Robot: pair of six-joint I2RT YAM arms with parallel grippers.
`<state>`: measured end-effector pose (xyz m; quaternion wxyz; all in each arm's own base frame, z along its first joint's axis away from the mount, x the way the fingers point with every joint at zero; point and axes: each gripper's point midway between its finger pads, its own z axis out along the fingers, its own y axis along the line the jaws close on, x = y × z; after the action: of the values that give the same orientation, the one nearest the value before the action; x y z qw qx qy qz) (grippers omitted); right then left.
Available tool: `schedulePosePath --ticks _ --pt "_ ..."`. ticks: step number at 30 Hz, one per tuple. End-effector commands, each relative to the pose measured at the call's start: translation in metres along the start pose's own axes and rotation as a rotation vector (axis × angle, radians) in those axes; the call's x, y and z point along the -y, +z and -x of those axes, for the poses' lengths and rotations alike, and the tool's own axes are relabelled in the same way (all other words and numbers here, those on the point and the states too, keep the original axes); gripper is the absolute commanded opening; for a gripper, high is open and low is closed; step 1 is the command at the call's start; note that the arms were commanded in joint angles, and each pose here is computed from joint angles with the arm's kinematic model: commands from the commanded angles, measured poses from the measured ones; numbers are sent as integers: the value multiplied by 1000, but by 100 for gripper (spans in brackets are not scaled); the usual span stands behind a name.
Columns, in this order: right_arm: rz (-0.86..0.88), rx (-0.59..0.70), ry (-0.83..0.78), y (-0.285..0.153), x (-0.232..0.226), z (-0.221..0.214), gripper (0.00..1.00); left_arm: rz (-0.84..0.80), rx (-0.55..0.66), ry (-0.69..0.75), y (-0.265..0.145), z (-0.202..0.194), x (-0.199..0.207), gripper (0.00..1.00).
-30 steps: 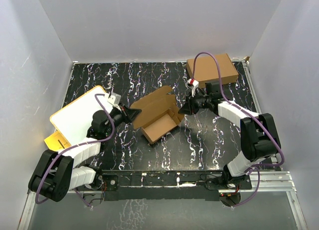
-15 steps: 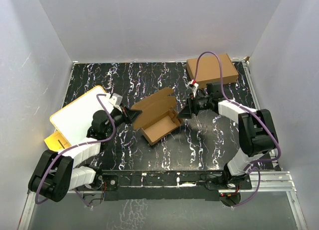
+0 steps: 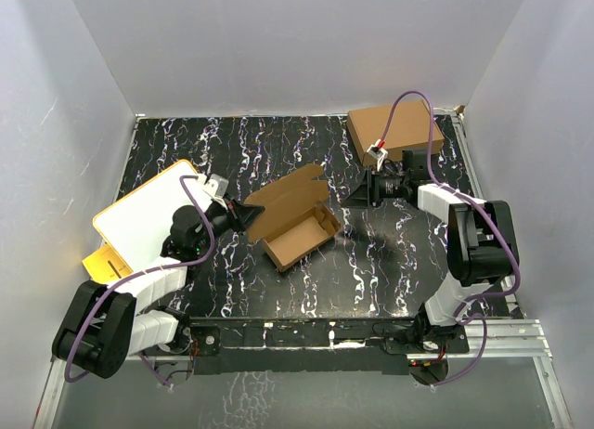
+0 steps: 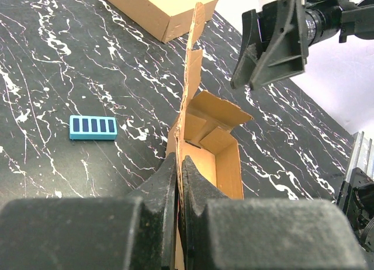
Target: Fold the paper box
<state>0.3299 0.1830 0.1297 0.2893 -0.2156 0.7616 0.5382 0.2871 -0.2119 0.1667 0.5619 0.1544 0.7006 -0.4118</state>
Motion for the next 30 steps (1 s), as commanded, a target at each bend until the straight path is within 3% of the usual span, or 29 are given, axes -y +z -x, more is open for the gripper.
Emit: schedulePosePath --ticks 1,6,13,20,30 --pt "-141 47 -8 -1 33 16 40 -60 55 55 2 23 15 0" --pt "-130 -23 63 13 50 -7 50 -71 62 53 3 25 17 0" --pt "-58 -57 71 28 37 -17 62 -82 67 52 3 27 20 0" --pt "-27 -82 61 37 28 -24 63 -92 73 52 4 30 22 0" --pt "-137 -119 -42 46 34 -28 60 -100 80 55 4 33 25 0"
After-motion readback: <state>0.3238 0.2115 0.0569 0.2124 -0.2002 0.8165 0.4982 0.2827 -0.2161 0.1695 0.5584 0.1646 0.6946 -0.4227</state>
